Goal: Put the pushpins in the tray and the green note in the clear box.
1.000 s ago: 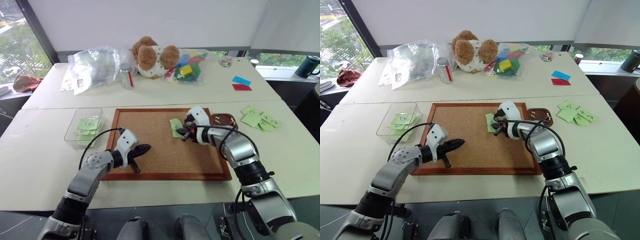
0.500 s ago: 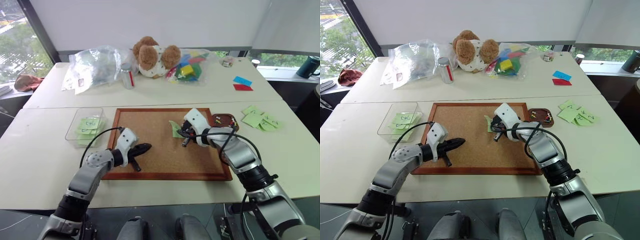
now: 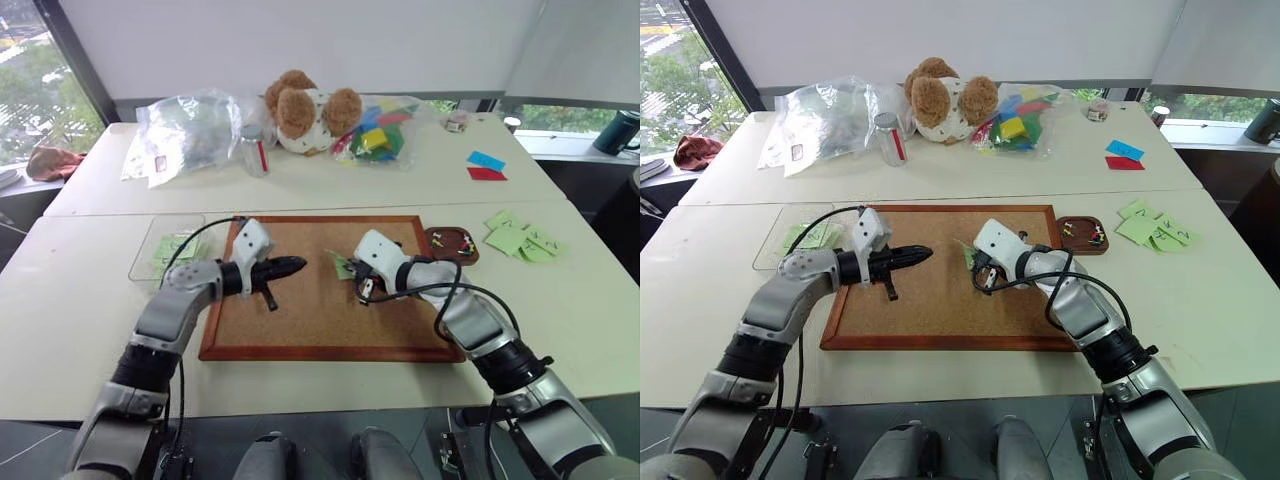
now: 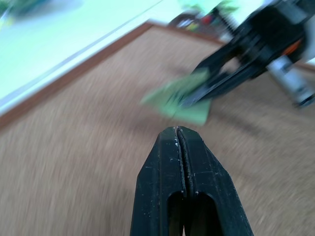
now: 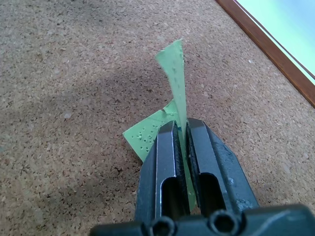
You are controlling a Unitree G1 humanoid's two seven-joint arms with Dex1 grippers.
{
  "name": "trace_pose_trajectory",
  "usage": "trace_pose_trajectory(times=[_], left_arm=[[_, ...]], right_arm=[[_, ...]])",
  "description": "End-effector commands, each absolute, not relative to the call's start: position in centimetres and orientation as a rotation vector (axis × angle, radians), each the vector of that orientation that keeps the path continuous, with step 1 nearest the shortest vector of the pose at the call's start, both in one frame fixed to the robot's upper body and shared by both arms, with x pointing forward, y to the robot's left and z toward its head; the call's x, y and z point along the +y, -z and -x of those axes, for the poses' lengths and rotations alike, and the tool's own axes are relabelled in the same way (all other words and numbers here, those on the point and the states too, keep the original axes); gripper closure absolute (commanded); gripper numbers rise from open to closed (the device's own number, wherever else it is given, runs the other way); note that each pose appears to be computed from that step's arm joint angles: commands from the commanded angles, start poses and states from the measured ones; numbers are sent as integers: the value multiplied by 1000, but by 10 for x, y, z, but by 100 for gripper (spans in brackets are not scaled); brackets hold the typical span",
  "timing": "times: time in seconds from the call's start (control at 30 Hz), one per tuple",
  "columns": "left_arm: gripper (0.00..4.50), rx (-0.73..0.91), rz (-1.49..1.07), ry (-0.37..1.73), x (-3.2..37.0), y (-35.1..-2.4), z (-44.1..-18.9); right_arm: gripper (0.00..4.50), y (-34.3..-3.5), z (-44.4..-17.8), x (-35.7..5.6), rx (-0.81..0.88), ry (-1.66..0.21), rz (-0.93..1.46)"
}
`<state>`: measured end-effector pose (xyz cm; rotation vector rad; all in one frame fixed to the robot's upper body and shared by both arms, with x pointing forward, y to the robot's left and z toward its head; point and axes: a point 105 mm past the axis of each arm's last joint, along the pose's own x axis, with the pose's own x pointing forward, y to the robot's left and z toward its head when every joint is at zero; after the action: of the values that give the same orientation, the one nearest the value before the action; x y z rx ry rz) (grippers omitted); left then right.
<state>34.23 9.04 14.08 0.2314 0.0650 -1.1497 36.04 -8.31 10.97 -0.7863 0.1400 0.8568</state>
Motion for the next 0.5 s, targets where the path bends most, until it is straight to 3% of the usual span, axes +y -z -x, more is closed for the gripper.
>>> trace_pose_trajectory(times=[0.03,0.23,0.5], left_arm=[[450,30,-317,1240,87,-149,-342],[450,35,-510,1321,89,-139,-348],[450,17,-563,1393,79,-141,-365]], right_arm=[[429,-121,-353,-70,73,-900,799],[429,-120,-349,-68,80,-920,805],[429,-123,-342,-64,69,-965,818]])
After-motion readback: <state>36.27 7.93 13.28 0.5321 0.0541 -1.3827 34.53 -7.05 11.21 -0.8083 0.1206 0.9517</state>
